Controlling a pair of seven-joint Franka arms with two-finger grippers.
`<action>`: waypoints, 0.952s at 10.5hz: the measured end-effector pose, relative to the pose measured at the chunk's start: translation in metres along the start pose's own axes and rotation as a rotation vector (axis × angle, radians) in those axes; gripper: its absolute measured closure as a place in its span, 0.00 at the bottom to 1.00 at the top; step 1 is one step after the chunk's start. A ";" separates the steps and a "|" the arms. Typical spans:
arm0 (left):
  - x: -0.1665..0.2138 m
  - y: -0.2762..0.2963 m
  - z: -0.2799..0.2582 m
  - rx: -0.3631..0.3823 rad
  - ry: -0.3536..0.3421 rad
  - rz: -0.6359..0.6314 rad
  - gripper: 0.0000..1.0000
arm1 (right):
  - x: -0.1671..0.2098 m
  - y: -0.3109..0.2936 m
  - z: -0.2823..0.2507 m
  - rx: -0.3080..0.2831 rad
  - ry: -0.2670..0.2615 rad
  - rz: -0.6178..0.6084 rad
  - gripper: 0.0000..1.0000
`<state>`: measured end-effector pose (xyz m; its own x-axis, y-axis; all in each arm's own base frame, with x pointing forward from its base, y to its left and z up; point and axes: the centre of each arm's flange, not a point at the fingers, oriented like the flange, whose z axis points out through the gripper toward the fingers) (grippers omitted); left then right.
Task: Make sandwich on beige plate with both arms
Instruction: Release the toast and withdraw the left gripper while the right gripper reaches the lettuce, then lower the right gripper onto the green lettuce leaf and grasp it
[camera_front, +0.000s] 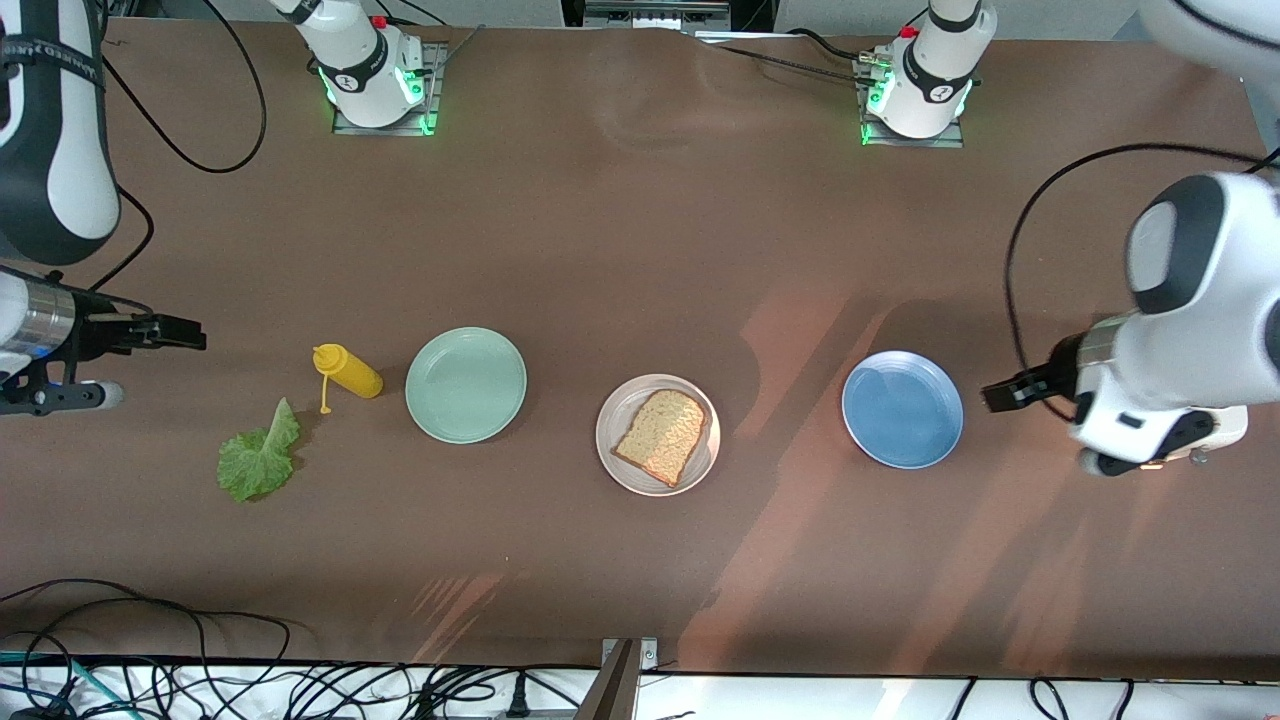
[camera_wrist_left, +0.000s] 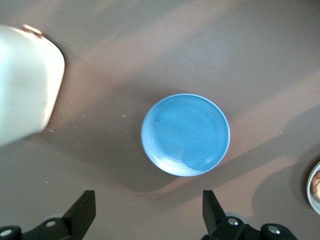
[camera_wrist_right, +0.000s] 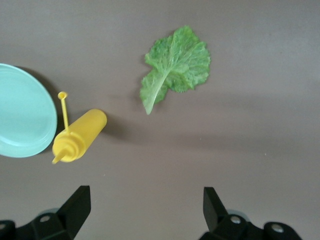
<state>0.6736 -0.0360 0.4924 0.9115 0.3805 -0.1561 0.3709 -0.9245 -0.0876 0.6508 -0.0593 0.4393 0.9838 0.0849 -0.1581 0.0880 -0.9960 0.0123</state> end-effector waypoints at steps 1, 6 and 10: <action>0.001 -0.018 -0.014 -0.008 0.017 -0.006 0.02 | 0.008 0.004 0.012 -0.003 0.010 -0.007 0.00; 0.022 -0.097 -0.026 -0.030 0.029 0.015 0.00 | 0.037 0.049 0.094 -0.032 0.124 -0.090 0.00; 0.022 -0.099 -0.027 -0.031 0.030 0.025 0.00 | 0.036 0.064 0.193 0.053 0.193 -0.061 0.00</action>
<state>0.6613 0.0634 0.5238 0.9254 0.3567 -0.1284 0.3527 -0.9342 -0.0535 0.6620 -0.1251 0.2435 0.9891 0.1431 0.0351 0.1446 -0.9885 -0.0444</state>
